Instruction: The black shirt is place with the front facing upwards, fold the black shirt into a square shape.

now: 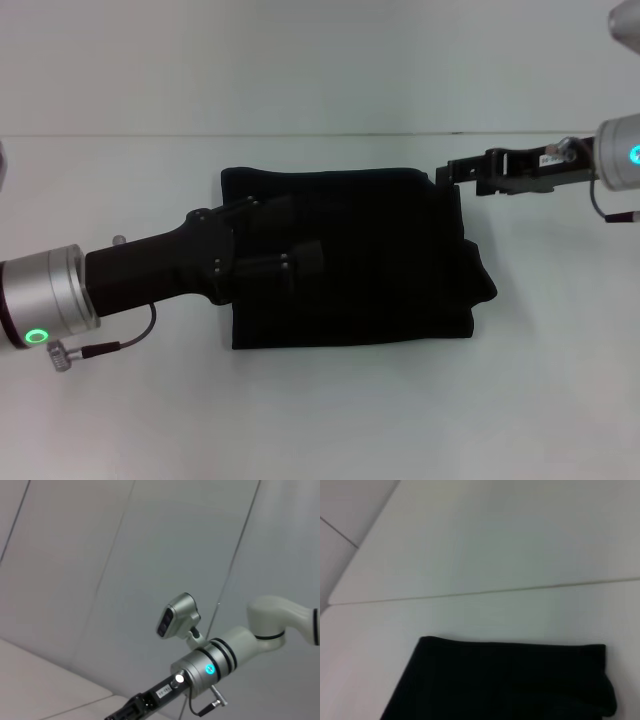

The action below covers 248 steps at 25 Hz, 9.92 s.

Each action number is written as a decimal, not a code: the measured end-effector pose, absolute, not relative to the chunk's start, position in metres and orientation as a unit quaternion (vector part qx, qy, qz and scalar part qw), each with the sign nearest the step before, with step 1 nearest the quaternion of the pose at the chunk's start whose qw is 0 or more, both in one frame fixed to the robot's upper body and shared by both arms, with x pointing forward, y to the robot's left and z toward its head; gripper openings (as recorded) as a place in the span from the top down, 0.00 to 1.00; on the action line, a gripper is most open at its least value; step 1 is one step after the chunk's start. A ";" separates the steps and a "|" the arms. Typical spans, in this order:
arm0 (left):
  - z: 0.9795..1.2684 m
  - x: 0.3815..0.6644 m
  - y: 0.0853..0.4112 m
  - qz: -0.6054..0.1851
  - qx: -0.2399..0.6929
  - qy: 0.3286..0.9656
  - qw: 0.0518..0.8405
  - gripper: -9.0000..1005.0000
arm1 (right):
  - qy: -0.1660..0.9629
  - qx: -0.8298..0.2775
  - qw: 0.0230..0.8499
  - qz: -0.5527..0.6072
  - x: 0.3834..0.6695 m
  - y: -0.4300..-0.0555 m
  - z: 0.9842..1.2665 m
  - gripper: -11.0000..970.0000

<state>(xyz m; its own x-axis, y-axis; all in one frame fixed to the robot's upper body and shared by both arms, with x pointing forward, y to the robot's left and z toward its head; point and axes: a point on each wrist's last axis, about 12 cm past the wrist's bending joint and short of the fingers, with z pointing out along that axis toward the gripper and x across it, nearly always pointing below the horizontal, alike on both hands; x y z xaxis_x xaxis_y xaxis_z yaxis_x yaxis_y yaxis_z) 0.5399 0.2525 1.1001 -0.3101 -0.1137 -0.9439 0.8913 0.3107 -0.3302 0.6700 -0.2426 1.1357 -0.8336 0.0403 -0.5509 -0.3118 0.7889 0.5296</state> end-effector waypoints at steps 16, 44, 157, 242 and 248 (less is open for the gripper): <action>1.098 0.545 0.255 -0.475 0.314 0.648 0.505 0.10 | 0.906 -0.049 0.298 0.296 0.667 -0.204 1.105 0.15; 1.091 0.544 0.257 -0.474 0.275 0.661 0.512 0.10 | 0.895 -0.065 0.333 0.288 0.680 -0.246 1.133 0.15; 1.090 0.558 0.255 -0.456 0.254 0.686 0.506 0.10 | 0.898 -0.038 0.274 0.342 0.623 -0.301 1.110 0.86; 1.084 0.564 0.255 -0.433 0.230 0.708 0.509 0.09 | 0.885 -0.126 0.391 0.220 0.645 -0.258 1.111 0.53; 1.086 0.567 0.255 -0.434 0.227 0.709 0.507 0.09 | 0.879 -0.127 0.393 0.240 0.641 -0.263 1.118 0.27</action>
<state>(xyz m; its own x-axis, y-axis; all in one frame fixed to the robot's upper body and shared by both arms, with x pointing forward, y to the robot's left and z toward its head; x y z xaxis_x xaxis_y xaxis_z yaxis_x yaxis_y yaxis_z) 0.5669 0.2550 1.0861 -0.3831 -0.1174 -0.9162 0.7623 0.5200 -0.3854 0.6414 -0.2628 1.1184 -0.6592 -0.0354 -0.7511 -0.4117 0.8529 0.3211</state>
